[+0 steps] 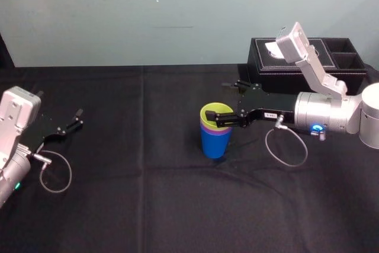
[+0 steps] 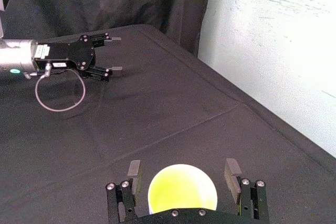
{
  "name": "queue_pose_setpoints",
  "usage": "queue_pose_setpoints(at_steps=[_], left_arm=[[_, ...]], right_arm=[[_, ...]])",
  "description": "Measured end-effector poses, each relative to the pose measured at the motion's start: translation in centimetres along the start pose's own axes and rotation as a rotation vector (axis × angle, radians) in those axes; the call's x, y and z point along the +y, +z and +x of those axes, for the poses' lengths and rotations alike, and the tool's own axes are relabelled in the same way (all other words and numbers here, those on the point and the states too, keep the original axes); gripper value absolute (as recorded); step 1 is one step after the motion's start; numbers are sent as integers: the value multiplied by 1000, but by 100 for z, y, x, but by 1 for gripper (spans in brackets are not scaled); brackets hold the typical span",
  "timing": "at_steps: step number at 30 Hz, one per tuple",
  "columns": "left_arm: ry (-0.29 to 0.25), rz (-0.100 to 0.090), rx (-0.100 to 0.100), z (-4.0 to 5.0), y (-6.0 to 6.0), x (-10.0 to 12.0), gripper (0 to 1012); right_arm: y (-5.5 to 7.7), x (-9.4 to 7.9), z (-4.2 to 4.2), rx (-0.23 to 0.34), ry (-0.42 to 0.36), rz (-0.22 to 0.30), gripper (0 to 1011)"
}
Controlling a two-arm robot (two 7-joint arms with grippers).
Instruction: Stack the three plastic cups sequentially using one hand.
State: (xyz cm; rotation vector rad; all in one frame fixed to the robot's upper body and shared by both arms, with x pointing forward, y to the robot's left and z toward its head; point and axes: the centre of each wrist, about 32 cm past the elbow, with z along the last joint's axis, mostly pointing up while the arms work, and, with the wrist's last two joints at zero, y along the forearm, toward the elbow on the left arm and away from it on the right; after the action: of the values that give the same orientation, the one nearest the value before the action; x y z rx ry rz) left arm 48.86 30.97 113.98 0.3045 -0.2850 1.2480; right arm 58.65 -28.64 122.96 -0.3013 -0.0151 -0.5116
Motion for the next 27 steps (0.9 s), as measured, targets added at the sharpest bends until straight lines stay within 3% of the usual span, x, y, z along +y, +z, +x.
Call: queue_pose_setpoints(at_steps=[14,20,27], left_arm=[[0,0,0,0,0,0,1012],[0,0,0,0,0,0,1012],[0,0,0,0,0,0,1011]], right_arm=[[-9,-335,-50,-35,-119,40,1003],[-137,-501,-78,-21,-228,57,1003],[-352,-619,-60,43,-326,71,1003]])
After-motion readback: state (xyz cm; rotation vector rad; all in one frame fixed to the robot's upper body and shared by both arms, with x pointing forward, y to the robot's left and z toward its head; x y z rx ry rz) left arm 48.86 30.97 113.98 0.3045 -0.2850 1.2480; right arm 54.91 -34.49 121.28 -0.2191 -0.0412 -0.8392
